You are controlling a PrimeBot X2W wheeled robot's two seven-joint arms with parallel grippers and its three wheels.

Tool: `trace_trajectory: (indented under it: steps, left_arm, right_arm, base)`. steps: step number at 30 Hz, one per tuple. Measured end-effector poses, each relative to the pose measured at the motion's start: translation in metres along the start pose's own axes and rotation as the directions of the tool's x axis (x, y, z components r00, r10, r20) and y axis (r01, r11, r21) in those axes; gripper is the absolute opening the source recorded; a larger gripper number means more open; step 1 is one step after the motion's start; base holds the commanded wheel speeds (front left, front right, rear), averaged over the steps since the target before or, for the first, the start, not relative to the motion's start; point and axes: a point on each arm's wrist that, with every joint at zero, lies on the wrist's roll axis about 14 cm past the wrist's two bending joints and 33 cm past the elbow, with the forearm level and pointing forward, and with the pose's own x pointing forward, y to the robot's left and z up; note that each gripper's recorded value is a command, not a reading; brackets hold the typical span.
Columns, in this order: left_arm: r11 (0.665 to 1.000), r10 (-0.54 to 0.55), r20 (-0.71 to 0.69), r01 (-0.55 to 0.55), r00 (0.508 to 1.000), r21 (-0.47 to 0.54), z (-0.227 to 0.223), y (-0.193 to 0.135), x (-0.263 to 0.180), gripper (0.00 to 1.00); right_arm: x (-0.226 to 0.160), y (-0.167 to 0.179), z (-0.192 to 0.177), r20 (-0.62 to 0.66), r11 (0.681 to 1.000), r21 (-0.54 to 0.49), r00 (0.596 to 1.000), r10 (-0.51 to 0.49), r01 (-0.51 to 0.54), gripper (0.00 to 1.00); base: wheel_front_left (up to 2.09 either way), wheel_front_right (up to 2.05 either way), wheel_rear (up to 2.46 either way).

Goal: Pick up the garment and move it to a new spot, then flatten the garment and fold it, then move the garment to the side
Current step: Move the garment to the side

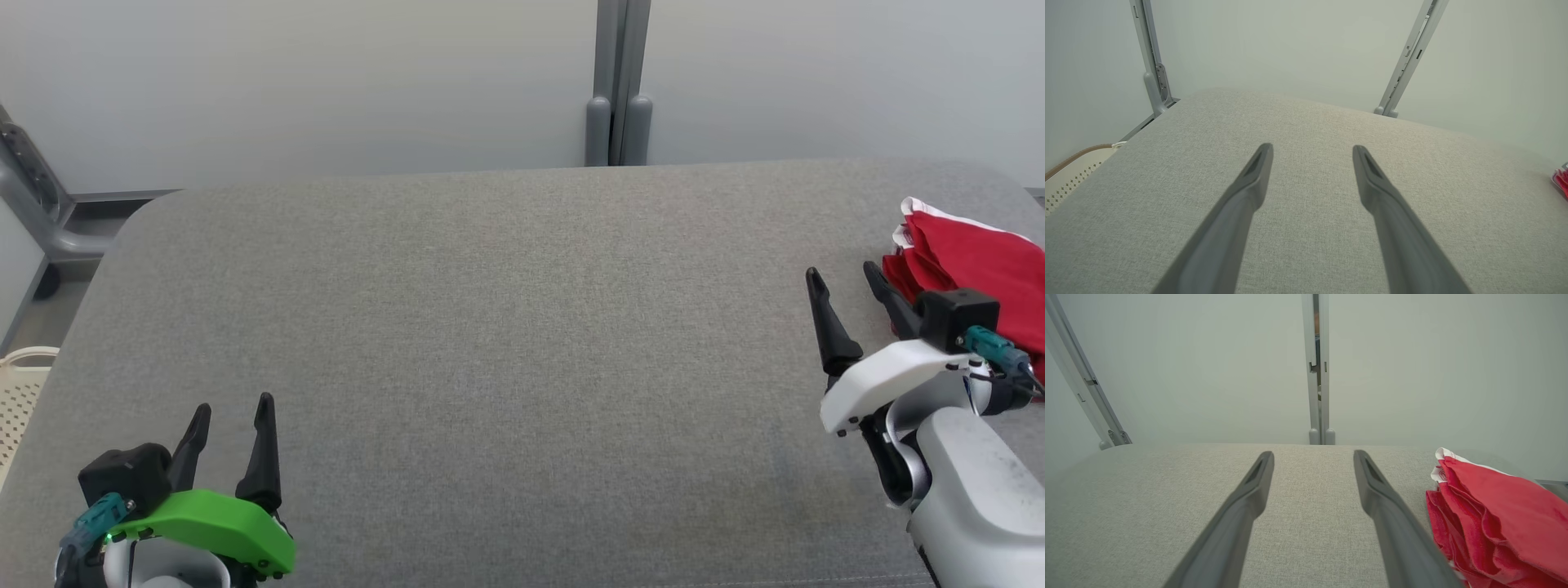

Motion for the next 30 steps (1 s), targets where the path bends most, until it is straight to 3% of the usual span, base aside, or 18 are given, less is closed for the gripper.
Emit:
trace_trajectory:
  steps: [14,30]
  left_arm:
    - [1.0,0.007,0.056,-0.008,0.998,0.011,0.01,0.012,-0.015,1.0]
    - [1.0,0.001,0.028,-0.002,1.0,0.019,-0.006,0.007,-0.02,1.0]
  right_arm:
    - [-0.041,0.05,-0.006,-0.006,0.998,0.06,1.0,-0.002,0.003,1.0]
    - [-0.065,0.055,-0.01,-0.03,0.995,0.098,0.999,-0.012,0.015,1.0]
  base:
    - [0.0,0.0,0.0]
    - [0.0,0.0,0.0]
